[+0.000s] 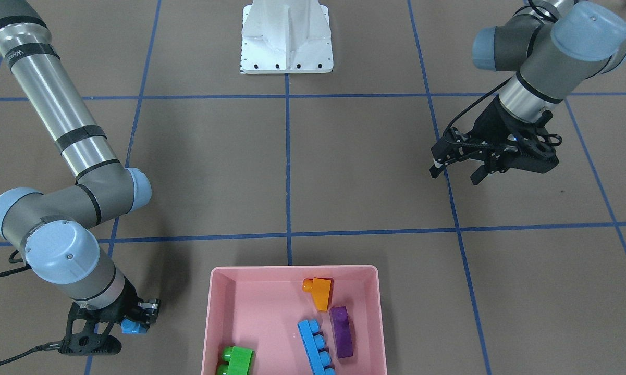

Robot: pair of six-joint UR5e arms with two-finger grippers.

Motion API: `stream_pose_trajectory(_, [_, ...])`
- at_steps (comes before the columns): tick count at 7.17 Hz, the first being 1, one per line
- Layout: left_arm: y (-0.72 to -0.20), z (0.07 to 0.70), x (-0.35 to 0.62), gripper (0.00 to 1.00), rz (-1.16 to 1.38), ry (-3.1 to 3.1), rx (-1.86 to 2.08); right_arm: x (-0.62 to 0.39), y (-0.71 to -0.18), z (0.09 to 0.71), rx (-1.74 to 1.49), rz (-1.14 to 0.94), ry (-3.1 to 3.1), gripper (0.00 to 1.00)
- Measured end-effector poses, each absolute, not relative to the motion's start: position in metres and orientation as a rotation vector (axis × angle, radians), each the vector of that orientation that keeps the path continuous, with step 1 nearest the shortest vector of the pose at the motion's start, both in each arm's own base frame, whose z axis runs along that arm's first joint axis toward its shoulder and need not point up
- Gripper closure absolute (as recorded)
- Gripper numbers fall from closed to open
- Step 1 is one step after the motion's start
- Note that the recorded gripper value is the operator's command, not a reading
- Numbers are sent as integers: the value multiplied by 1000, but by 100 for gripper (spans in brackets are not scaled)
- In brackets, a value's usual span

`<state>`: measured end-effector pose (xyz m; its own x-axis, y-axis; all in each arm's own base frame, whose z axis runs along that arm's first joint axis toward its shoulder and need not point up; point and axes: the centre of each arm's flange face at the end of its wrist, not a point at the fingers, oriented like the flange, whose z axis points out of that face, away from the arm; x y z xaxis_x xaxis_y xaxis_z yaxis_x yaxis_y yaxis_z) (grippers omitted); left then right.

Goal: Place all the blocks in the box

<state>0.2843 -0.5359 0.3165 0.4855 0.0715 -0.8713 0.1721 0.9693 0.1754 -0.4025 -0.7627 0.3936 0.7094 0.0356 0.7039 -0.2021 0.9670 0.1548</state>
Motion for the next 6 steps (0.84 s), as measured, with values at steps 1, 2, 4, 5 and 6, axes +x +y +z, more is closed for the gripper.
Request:
stream_pose_trajectory(1, [-536,318,286,0,-61,1063,250,-380,-781,352,220,141,-819,100])
stream_pose_trajectory(2, [-536,319,286,0,-60,1062,249,-362,-794,296,193,151,-857,100])
stream_pose_trajectory(4, [-538,321,286,0,-56,1057,252,-396,-783,200,139,204,-894,100])
stream_pose_trajectory(5, [-540,325,284,0,-42,1045,257,-439,-763,172,145,224,-897,1])
stream_pose_trajectory(6, [-544,330,279,0,-20,1015,261,-478,-742,161,159,232,-904,0])
